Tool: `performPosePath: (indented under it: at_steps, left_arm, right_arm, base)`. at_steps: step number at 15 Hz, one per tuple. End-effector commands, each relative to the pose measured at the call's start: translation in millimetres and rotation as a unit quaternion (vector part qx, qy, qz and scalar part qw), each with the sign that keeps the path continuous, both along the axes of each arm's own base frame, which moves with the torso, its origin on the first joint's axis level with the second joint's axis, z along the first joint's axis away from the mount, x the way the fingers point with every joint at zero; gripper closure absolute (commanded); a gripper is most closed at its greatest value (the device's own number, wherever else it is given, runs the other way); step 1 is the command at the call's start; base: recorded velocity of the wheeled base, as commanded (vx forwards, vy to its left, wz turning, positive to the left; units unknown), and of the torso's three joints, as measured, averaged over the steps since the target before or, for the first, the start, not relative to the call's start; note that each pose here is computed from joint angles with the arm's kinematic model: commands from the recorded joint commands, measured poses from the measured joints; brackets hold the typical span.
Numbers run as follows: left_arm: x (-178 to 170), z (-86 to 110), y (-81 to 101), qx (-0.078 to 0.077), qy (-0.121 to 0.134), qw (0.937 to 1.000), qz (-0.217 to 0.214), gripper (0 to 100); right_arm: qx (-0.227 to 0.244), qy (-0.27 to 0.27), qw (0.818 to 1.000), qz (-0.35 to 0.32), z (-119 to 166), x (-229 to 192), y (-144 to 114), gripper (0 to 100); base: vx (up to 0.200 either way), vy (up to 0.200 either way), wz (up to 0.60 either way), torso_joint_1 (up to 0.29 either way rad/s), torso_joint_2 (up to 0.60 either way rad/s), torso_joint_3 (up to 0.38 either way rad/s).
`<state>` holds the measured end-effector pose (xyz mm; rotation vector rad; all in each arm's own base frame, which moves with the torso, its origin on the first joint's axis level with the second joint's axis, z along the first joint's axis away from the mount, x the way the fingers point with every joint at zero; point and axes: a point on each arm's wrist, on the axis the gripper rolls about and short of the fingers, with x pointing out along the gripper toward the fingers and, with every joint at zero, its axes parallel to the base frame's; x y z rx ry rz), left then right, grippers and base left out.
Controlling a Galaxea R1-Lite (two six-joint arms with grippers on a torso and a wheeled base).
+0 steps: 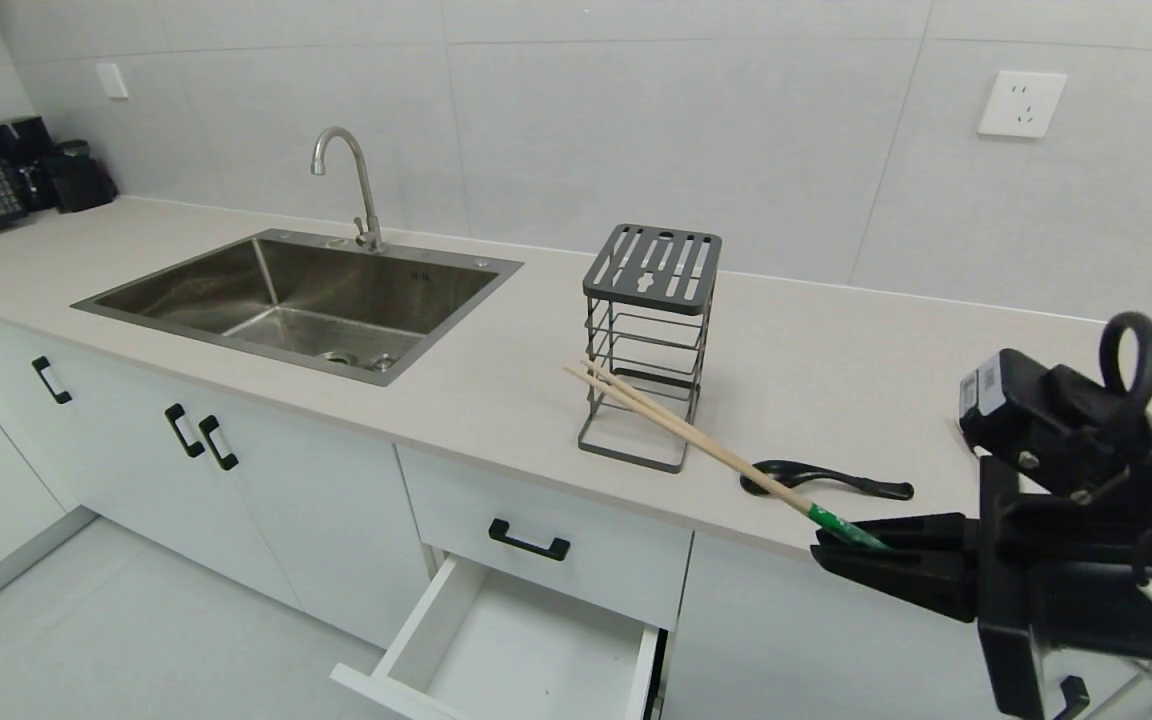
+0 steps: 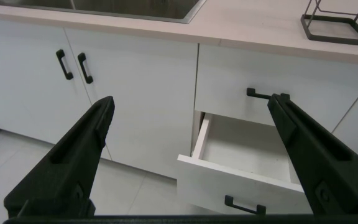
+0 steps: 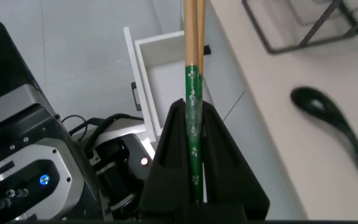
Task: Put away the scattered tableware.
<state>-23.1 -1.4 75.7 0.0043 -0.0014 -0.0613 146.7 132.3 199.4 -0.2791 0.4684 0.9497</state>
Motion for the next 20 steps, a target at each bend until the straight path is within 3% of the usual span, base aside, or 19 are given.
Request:
performPosePath:
  at_steps: [1, 5, 8, 14, 20]
  left_arm:
    - [0.1, 0.0, 0.0, 0.000, 0.001, 1.0000, 0.000, 0]
    - [0.1, 0.0, 0.0, 0.000, 0.001, 1.0000, 0.000, 0]
    - [0.1, 0.0, 0.0, 0.000, 0.001, 1.0000, 0.000, 0]
    - [0.1, 0.0, 0.0, 0.000, 0.001, 1.0000, 0.000, 0]
    - [0.1, 0.0, 0.0, 0.000, 0.001, 1.0000, 0.000, 0]
  right_arm:
    - [-0.006, 0.010, 1.000, 0.026, 0.1, -3.9, 23.2, 100]
    - [-0.044, 0.055, 0.996, 0.047, -30.6, -2.6, 59.8, 100]
    - [-0.046, 0.046, 0.997, 0.039, -48.3, 15.2, 85.9, 100]
    - [-0.085, 0.052, 0.994, 0.043, -70.6, 3.9, 91.6, 100]
    - [-0.097, 0.054, 0.991, 0.070, -89.9, 20.5, 146.2, 100]
  base:
    - [0.000, 0.000, 0.00, 0.000, 0.00, 0.000]
    - [0.000, 0.000, 0.00, 0.000, 0.00, 0.000]
    - [0.000, 0.000, 0.00, 0.000, 0.00, 0.000]
    - [0.000, 0.000, 0.00, 0.000, 0.00, 0.000]
    - [0.000, 0.000, 0.00, 0.000, 0.00, 0.000]
